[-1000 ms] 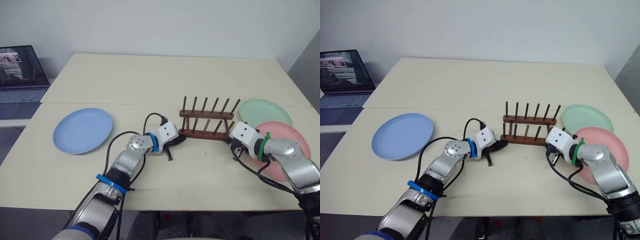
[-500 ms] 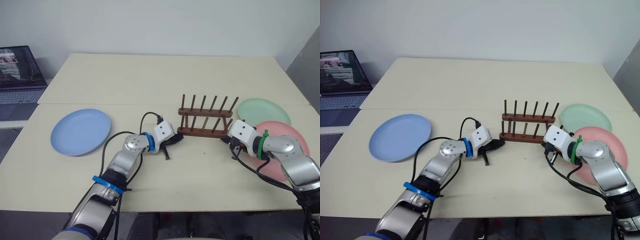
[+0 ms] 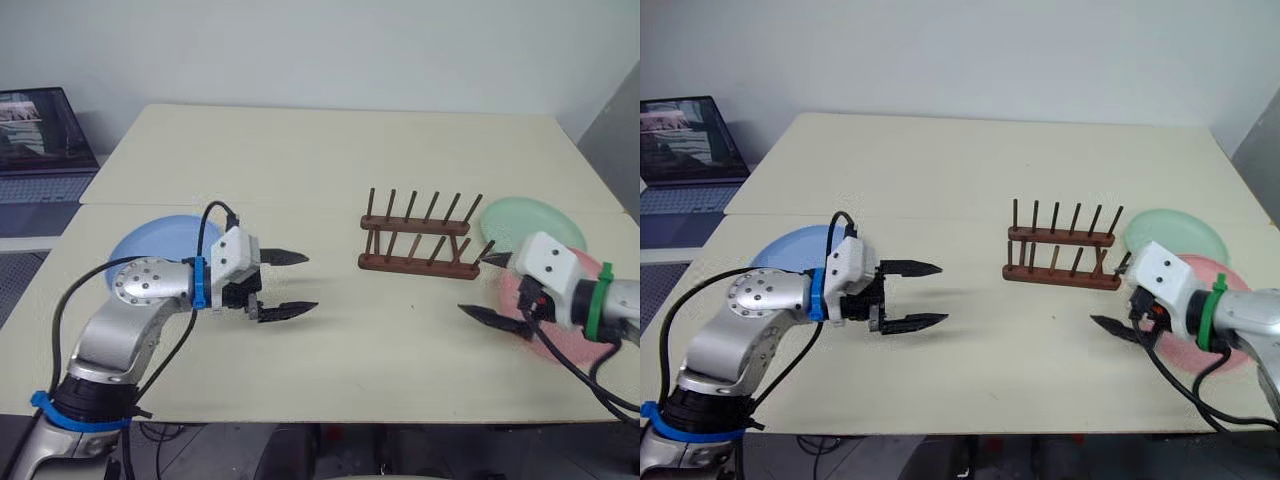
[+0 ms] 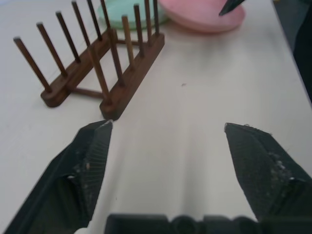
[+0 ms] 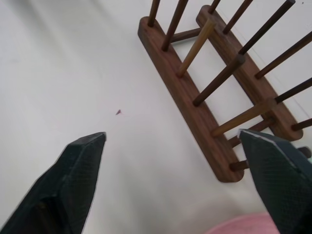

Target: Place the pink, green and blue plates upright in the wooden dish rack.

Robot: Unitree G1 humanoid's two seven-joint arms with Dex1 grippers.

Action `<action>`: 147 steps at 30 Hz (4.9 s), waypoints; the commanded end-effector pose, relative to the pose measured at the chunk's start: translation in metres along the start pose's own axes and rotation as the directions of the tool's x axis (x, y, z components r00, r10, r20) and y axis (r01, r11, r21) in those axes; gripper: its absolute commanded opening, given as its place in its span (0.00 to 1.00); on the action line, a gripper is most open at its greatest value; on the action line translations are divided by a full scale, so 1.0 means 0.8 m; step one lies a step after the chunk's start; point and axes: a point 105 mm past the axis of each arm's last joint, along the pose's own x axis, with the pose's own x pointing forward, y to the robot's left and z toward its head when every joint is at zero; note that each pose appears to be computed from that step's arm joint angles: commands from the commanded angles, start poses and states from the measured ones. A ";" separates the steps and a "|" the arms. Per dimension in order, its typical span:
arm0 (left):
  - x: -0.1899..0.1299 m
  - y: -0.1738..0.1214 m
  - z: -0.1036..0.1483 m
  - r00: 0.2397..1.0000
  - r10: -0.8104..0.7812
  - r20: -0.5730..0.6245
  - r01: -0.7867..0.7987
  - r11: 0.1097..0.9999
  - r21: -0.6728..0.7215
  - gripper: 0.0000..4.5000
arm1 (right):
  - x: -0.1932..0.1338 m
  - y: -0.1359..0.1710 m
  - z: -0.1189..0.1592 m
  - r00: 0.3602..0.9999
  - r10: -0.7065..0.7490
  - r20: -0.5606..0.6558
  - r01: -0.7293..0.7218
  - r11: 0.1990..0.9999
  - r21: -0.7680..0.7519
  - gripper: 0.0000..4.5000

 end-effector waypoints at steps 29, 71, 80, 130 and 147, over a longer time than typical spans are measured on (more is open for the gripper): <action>0.032 -0.027 0.114 0.916 -0.370 0.153 0.325 0.911 0.254 1.00 | 0.020 -0.015 -0.093 0.763 -0.611 -0.211 0.633 0.772 0.055 0.50; 0.015 0.002 0.133 0.932 -0.222 0.286 0.167 0.965 0.203 1.00 | -0.046 -0.077 0.159 0.590 -0.286 0.755 -0.351 0.751 0.559 0.01; 0.015 0.000 0.134 0.929 -0.233 0.289 0.177 0.962 0.206 1.00 | -0.029 -0.085 0.136 0.633 -0.306 0.711 -0.366 0.691 0.623 0.01; 0.037 -0.008 0.151 0.910 -0.257 0.325 0.234 0.966 0.107 1.00 | -0.070 -0.106 0.025 0.940 -0.299 0.163 0.297 0.954 0.037 0.99; 0.053 -0.009 0.153 0.927 -0.246 0.282 0.200 0.963 0.181 1.00 | 0.037 -0.132 -0.088 0.920 -0.297 -0.254 0.220 0.931 -0.293 0.99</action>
